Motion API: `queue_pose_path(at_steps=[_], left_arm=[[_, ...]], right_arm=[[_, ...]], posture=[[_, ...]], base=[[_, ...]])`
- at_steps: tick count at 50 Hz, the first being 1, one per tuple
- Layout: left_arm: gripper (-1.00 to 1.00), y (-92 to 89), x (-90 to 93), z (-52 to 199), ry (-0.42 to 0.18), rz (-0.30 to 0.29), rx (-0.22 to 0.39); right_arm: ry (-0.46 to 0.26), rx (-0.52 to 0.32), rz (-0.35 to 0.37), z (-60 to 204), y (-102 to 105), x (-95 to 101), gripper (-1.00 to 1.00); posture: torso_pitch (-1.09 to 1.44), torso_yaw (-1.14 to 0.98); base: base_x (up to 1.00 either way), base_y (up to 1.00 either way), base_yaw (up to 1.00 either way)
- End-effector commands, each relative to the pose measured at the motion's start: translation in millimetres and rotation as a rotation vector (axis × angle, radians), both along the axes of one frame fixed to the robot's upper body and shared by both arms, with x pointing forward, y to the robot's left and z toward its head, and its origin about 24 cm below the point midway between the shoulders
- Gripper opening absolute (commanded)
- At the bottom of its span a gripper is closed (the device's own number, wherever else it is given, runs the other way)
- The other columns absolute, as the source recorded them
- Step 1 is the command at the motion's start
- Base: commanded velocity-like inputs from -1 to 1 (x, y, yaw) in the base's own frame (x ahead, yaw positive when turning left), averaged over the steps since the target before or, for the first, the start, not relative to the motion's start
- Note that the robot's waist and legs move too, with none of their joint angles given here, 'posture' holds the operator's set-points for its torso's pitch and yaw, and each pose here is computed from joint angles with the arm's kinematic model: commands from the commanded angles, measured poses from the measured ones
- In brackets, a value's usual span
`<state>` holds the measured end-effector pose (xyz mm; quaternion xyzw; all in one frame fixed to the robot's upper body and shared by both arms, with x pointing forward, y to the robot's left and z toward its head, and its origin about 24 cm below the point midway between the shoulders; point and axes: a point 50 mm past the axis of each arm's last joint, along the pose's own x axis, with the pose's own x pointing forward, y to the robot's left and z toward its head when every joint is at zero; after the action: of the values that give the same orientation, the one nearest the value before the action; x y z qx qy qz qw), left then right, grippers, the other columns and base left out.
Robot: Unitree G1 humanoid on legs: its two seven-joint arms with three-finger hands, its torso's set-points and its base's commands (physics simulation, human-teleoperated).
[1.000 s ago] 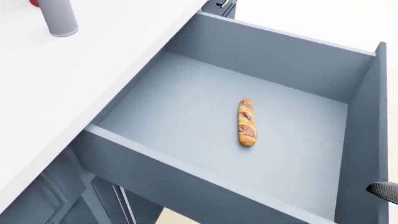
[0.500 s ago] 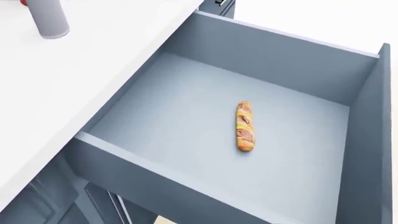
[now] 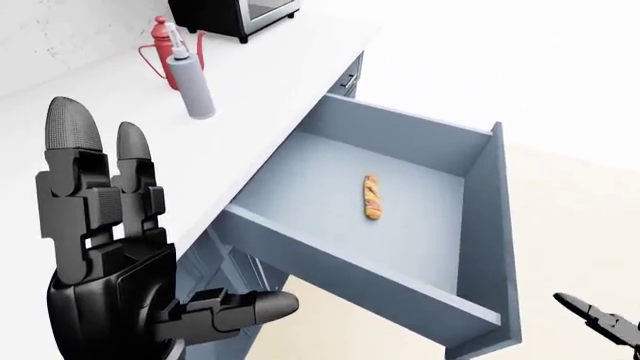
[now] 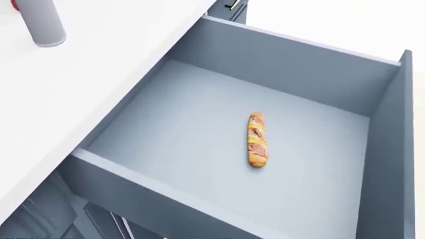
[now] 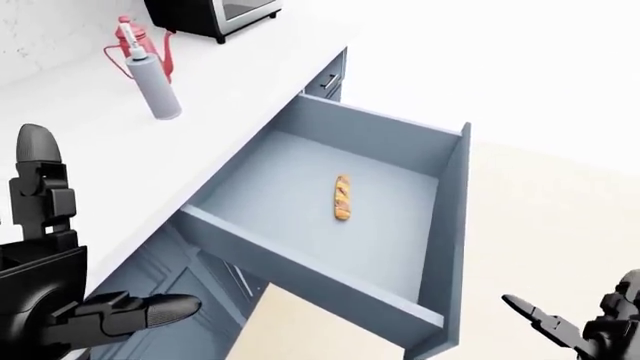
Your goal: Close the right drawer.
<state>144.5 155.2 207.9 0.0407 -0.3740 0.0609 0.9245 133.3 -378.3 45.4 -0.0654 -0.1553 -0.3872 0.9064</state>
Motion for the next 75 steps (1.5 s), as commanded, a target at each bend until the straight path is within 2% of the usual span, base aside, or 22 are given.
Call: queue_pose_path(at_steps=[1,12,20,40,62,75], left_arm=[[1.0,-0.5,-6.6,8,-0.062,-0.002,0.003],[1.0,0.9,-6.0,9,-0.064,0.004,-0.001],[1.0,1.2,-6.2,9,-0.065,0.004,-0.002],[1.0,0.3,-6.2,9,-0.063,0.001,-0.001],[1.0,-0.2,-6.1,8,-0.06,-0.003,-0.004],[1.0,-0.4,-6.9,8,-0.061,-0.003,-0.002]], right_arm=[[-0.052,-0.076,-0.003,8,-3,0.8,1.0],[0.039,-0.038,0.056,-30,8,19.7,1.0],[0.087,-0.02,0.15,-47,33,44.5,1.0],[0.115,-0.028,0.244,-53,56,62.8,1.0],[0.134,-0.064,0.324,-46,67,75.6,1.0],[0.145,-0.089,0.379,-36,76,89.5,1.0]], posture=[[0.0,0.0],[0.0,0.0],[0.0,0.0],[0.0,0.0],[0.0,0.0],[0.0,0.0]], base=[[0.0,0.0,0.0],[0.0,0.0,0.0],[0.0,0.0,0.0],[0.0,0.0,0.0],[0.0,0.0,0.0],[0.0,0.0,0.0]])
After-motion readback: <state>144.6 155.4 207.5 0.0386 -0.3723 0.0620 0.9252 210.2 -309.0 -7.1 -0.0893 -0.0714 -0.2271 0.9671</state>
